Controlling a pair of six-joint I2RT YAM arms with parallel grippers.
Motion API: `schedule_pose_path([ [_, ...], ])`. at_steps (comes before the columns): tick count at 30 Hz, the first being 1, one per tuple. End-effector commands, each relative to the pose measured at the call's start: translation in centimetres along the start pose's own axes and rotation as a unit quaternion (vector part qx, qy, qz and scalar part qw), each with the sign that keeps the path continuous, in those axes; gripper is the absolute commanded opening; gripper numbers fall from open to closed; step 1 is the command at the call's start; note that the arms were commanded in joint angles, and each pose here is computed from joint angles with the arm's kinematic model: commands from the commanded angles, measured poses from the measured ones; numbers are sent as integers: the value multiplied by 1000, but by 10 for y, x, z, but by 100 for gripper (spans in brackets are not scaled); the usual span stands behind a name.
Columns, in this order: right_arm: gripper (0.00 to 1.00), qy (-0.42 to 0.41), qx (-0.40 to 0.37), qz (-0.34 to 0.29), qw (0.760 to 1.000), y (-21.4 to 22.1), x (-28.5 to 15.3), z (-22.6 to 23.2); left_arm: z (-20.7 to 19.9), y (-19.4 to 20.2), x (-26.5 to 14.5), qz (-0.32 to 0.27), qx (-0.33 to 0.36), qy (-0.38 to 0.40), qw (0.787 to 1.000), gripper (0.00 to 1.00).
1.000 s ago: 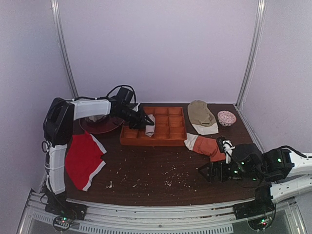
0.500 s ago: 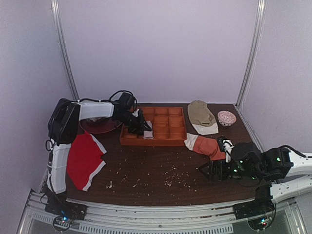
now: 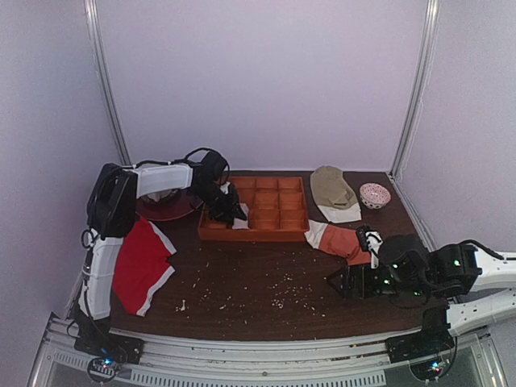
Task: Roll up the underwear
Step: Place the underwear in the storage box.
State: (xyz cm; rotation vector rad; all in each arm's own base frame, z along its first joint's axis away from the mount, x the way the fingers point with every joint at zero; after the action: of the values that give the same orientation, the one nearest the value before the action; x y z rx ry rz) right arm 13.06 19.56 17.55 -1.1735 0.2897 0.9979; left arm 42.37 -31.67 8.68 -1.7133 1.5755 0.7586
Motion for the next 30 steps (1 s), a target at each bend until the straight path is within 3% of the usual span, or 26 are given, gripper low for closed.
schedule_pose_path([
  [1, 100, -2, 3, -4, 1000, -4, -1, 1, 32, 15, 21, 43, -27, -76, 996, 0],
  [26, 100, -10, 25, -6, 1000, 1, -7, -7, 61, 41, 54, 72, -56, -167, 982, 0],
  [30, 100, -9, 26, -8, 1000, 1, -7, -8, 49, 37, 42, 60, -45, -157, 985, 12],
])
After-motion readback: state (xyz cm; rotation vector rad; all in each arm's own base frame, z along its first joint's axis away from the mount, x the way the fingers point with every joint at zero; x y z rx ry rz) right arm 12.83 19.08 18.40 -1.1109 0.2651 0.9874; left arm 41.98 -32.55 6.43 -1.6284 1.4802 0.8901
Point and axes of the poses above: each gripper's point midway between its finger pads, its own x axis out along the fingers, its own z axis along the line the jaws close on, y = z × x, the point moved 4 cm from there along -x, back along the fingers, and after that the axes turned 1 degree about x, right-handed, at the moved point
